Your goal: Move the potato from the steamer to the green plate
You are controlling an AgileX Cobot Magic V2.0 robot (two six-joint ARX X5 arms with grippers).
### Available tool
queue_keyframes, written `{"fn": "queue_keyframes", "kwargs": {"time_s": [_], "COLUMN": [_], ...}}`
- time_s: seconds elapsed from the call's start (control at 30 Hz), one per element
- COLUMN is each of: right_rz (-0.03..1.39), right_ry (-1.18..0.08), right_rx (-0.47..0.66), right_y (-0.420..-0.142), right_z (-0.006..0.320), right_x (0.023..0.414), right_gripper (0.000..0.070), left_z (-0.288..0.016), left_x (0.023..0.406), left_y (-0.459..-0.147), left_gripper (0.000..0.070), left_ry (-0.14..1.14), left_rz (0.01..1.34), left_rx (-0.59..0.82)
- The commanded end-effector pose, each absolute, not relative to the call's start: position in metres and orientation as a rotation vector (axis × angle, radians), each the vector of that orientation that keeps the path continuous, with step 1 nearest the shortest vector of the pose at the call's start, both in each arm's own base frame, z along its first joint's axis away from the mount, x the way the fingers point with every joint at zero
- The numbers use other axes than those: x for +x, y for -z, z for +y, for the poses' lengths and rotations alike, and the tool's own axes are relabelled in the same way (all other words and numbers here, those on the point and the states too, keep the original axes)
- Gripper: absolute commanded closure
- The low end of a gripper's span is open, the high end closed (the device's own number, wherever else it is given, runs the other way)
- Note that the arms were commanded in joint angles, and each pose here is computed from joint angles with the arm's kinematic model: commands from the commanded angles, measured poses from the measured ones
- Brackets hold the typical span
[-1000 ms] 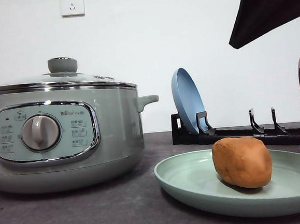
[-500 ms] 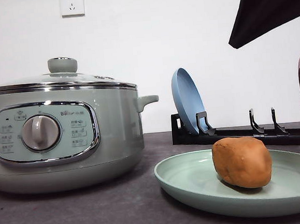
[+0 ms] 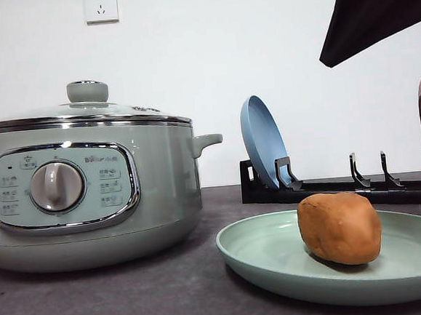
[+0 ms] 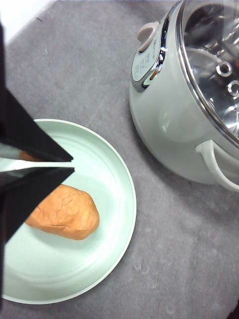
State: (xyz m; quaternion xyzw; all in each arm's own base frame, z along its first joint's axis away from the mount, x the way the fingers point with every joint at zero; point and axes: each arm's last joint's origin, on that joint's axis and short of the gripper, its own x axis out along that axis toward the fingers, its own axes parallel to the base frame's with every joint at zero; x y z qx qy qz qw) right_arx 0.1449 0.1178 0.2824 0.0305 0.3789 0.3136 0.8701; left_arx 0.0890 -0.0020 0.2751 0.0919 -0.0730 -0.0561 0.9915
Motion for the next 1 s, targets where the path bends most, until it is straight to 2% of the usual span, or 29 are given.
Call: {"fn": "queue_keyframes", "kwargs": {"time_s": [0.0,0.37,0.67,0.97], "right_rz": [0.772,0.772,0.771,0.772], "right_ry": [-0.669,-0.669,-0.669,-0.669], "right_rx": [0.062,0.062,0.061,0.062], "right_y": [-0.287,-0.287,-0.287,-0.287], "right_z": [0.12,0.12,0.12,0.12], "right_x": [0.146,0.146,0.146,0.146], "right_gripper": [0.0697,0.0697,0.0697,0.0697], "left_z": [-0.001,-0.001,-0.001,-0.001], "left_x": [0.09,0.093,0.095,0.096], "left_y": [-0.263,-0.197,-0.168,-0.152], "left_gripper": [0.0697,0.0697,0.0697,0.0697], "left_ry": [0.097,0.097,0.103,0.108], "left_rz": [-0.138,-0.022,0.064,0.138], "left_rx": [0.173,0.155,0.132,0.125]}}
